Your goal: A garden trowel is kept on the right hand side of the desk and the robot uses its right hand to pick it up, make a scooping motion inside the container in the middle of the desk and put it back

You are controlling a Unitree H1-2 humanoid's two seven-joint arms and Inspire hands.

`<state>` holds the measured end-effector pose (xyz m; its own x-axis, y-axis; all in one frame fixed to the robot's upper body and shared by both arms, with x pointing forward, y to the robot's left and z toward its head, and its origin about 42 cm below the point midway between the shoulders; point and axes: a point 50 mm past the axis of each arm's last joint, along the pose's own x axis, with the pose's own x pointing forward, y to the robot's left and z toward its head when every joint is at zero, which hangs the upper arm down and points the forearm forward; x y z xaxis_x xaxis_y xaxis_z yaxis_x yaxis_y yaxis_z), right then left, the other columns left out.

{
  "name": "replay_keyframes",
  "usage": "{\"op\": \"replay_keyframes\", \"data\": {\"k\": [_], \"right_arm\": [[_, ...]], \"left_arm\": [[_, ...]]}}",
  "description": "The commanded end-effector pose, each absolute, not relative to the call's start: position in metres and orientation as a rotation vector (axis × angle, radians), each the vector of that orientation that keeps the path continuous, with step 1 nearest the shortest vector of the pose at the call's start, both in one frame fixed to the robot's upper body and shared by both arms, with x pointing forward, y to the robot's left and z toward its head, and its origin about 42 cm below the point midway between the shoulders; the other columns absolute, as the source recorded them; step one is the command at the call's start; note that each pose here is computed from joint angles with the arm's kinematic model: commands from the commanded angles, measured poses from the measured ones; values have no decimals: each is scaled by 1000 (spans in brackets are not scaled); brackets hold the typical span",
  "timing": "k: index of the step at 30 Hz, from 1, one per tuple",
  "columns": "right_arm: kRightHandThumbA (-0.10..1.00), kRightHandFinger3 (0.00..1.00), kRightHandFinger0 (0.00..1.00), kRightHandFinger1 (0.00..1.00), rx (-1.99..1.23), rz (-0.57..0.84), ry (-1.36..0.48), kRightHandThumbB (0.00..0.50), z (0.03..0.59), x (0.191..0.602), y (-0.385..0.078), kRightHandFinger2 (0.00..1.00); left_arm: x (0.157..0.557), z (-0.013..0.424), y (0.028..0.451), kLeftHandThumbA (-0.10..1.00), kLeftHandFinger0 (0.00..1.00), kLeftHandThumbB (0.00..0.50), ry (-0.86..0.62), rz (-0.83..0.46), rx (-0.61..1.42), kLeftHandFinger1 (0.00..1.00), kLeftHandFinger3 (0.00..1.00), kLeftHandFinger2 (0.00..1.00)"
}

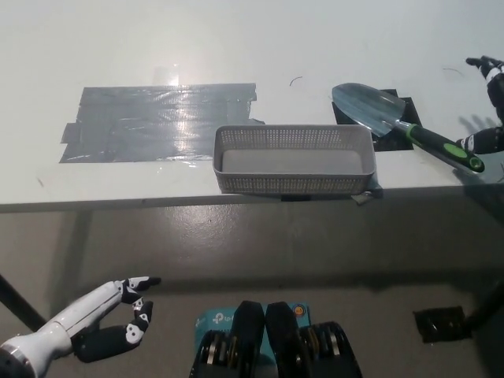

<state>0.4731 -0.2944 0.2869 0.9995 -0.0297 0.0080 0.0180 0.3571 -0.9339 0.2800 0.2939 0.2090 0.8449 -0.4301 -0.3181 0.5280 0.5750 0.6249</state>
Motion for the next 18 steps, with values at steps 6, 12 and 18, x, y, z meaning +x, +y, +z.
{"op": "replay_keyframes", "data": {"k": [6, 12, 18], "right_arm": [[1000, 1000, 1000, 1000, -1195, -23, 14, 500, 296, 500, -280, 1000], [927, 1000, 1000, 1000, -1174, -11, 43, 500, 288, 503, -282, 1000], [846, 1000, 1000, 1000, -1194, -11, 94, 500, 286, 510, -295, 1000]], "left_arm": [[283, 221, 298, 1000, 1000, 379, 121, -556, 807, 1000, 1000, 1000], [285, 221, 296, 1000, 1000, 383, 122, -564, 813, 1000, 1000, 1000], [284, 221, 294, 1000, 1000, 347, 119, -568, 815, 1000, 1000, 1000]]}}
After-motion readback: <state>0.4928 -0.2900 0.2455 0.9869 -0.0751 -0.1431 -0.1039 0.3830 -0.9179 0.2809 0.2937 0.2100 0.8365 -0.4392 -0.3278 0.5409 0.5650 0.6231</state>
